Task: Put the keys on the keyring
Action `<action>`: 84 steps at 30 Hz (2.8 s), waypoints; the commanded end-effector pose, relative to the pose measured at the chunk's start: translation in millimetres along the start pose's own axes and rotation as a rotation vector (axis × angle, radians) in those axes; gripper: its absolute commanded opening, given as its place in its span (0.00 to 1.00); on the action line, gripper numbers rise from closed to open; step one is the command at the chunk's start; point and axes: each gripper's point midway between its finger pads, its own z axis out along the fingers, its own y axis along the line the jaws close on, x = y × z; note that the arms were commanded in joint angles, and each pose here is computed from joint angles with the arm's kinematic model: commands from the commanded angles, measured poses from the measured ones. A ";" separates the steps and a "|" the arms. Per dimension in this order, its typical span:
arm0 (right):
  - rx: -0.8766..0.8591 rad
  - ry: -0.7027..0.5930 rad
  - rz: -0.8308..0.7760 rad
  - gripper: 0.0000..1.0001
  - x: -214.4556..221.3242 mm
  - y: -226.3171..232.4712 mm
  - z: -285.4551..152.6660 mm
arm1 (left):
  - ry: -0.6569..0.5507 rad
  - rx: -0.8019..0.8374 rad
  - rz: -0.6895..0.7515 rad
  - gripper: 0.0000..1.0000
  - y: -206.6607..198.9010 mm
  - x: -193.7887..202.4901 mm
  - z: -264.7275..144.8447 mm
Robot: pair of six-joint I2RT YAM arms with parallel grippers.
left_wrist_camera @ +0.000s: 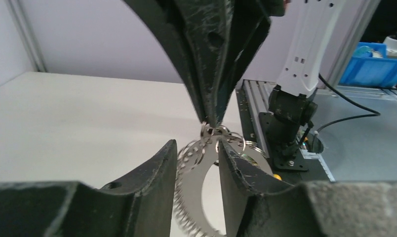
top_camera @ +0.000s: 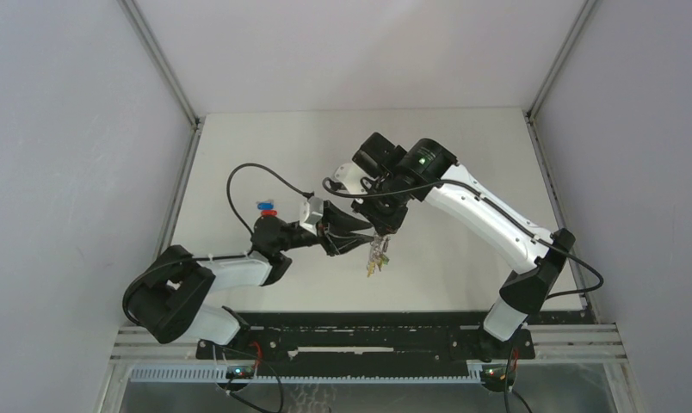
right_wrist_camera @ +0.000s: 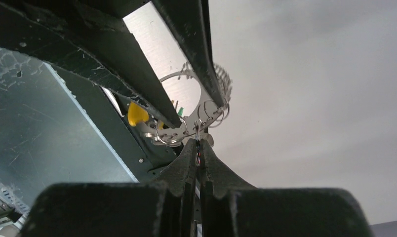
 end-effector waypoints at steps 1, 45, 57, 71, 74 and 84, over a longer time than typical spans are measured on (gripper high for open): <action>0.002 -0.056 -0.061 0.00 -12.0 4.1 -8.8 | -0.057 0.104 0.058 0.39 -15.9 -29.3 11.2; 0.032 -0.393 -0.202 0.23 -34.8 22.0 -62.6 | -0.156 0.031 0.132 0.00 -13.9 -54.6 8.6; -0.187 -0.798 -0.164 0.25 -24.8 16.9 -96.8 | -0.225 0.052 0.232 0.00 -26.6 -88.7 5.3; -0.365 -0.883 -0.202 0.25 -35.2 19.4 -85.8 | -0.253 0.085 0.267 0.00 -36.8 -105.4 5.0; -0.380 -0.879 -0.217 0.25 -37.1 20.4 -82.2 | -0.256 0.089 0.271 0.00 -38.1 -107.4 4.8; -0.426 -0.856 -0.259 0.21 -38.3 26.8 -70.7 | -0.268 0.086 0.274 0.00 -39.2 -112.1 4.4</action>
